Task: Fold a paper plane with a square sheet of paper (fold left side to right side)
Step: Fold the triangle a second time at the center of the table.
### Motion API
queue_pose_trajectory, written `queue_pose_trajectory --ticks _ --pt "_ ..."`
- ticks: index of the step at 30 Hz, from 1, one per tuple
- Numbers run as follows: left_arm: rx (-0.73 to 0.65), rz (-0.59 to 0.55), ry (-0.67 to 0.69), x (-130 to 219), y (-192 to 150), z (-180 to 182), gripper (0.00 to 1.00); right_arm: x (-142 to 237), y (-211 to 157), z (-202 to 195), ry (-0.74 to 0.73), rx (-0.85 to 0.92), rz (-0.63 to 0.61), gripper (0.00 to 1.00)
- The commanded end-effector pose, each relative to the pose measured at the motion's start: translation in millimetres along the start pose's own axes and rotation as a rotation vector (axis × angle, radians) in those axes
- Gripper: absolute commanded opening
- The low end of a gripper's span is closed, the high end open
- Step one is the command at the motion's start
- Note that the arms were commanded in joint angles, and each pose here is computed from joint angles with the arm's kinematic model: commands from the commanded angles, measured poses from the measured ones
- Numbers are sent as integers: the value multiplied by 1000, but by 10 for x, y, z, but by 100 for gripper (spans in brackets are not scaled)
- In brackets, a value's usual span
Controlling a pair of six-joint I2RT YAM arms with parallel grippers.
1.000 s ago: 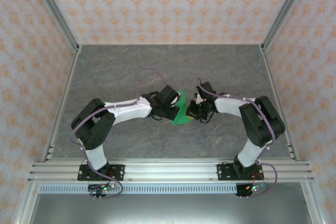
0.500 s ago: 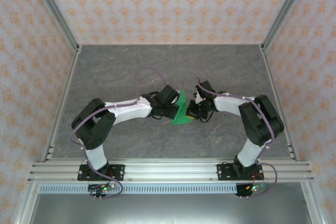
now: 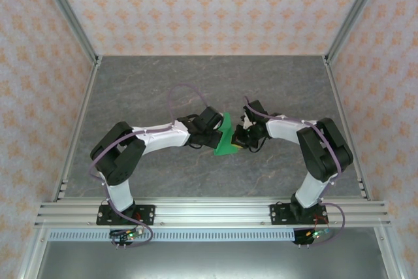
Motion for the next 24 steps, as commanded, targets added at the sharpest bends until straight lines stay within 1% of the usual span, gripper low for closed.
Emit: queue_pose_trajectory --ticks 1,24 --pt "10 -22 41 -70 43 69 2 -55 -83 -104 -62 -8 47 10" --pt "6 -17 70 -139 28 110 2 -99 -97 -93 -67 0 61 10"
Point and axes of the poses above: each hand's point on the last joint's axis, 136 mm out from that joint toward the fingers, its own x axis back along the fingers, its own z axis along the line the jaws close on, y = z × x, the point moved 4 cm from there along x, back along the fingers, and after that the axes turned 12 degrees about x, right-handed, at the moved point
